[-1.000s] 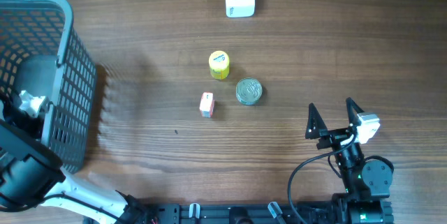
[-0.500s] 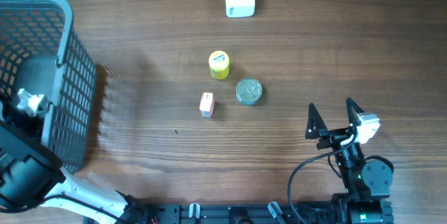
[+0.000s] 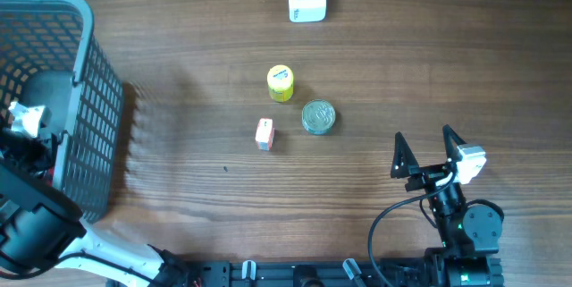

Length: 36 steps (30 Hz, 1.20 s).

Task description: Scan the item barcode

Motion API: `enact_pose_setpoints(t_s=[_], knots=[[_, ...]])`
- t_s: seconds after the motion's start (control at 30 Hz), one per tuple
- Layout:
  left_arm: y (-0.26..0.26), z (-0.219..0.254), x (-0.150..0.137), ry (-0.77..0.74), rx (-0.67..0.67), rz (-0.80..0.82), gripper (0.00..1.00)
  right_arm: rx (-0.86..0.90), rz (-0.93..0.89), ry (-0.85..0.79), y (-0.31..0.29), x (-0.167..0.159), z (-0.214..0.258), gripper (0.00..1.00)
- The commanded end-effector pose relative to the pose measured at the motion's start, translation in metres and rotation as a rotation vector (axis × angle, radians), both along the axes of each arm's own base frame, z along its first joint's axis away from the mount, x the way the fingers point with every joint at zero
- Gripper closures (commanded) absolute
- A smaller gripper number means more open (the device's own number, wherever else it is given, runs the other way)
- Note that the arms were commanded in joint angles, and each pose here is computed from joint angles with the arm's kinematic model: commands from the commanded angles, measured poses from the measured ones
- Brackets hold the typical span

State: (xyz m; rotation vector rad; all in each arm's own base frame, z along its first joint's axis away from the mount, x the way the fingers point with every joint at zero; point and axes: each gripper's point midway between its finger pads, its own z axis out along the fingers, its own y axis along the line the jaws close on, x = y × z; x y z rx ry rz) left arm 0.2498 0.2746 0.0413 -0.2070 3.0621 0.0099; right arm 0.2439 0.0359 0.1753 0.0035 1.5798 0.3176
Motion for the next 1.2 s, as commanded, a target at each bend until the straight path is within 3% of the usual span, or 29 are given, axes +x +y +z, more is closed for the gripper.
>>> enact_pose_setpoints(t_s=[0.0,0.2,0.5,0.67,0.73,0.83,1.0,1.07,1.17], knots=[[-0.008,-0.014,0.026,-0.124,-0.094,0.105,0.96,0.007,-0.005,-0.006,-0.001,0.000,0.001,0.00],[-0.001,0.001,0.069,-0.327,-0.143,0.279,0.96,0.007,-0.005,-0.005,-0.001,0.000,0.001,0.00],[-0.047,0.017,0.113,-0.369,-0.110,0.030,0.96,0.007,-0.005,-0.005,-0.001,0.000,0.001,0.00],[-0.067,0.092,0.156,-0.527,-0.046,0.018,0.96,0.007,-0.005,-0.005,-0.001,0.000,0.001,0.00],[-0.061,0.153,0.167,-0.654,-0.001,0.076,0.96,0.007,-0.006,-0.005,-0.001,0.000,0.001,0.00],[-0.059,0.232,0.162,-0.808,0.076,0.108,0.96,0.007,-0.006,-0.005,-0.001,0.000,0.001,0.00],[-0.080,0.342,0.123,-1.051,0.190,0.149,0.96,0.007,-0.006,-0.006,-0.001,0.000,0.001,0.00],[-0.100,0.390,0.102,-1.197,0.142,0.212,0.96,0.007,-0.006,-0.005,-0.001,0.000,0.001,0.00],[-0.170,0.442,0.082,-1.366,-0.102,0.041,0.96,0.007,-0.005,-0.005,-0.001,0.000,0.001,0.00]])
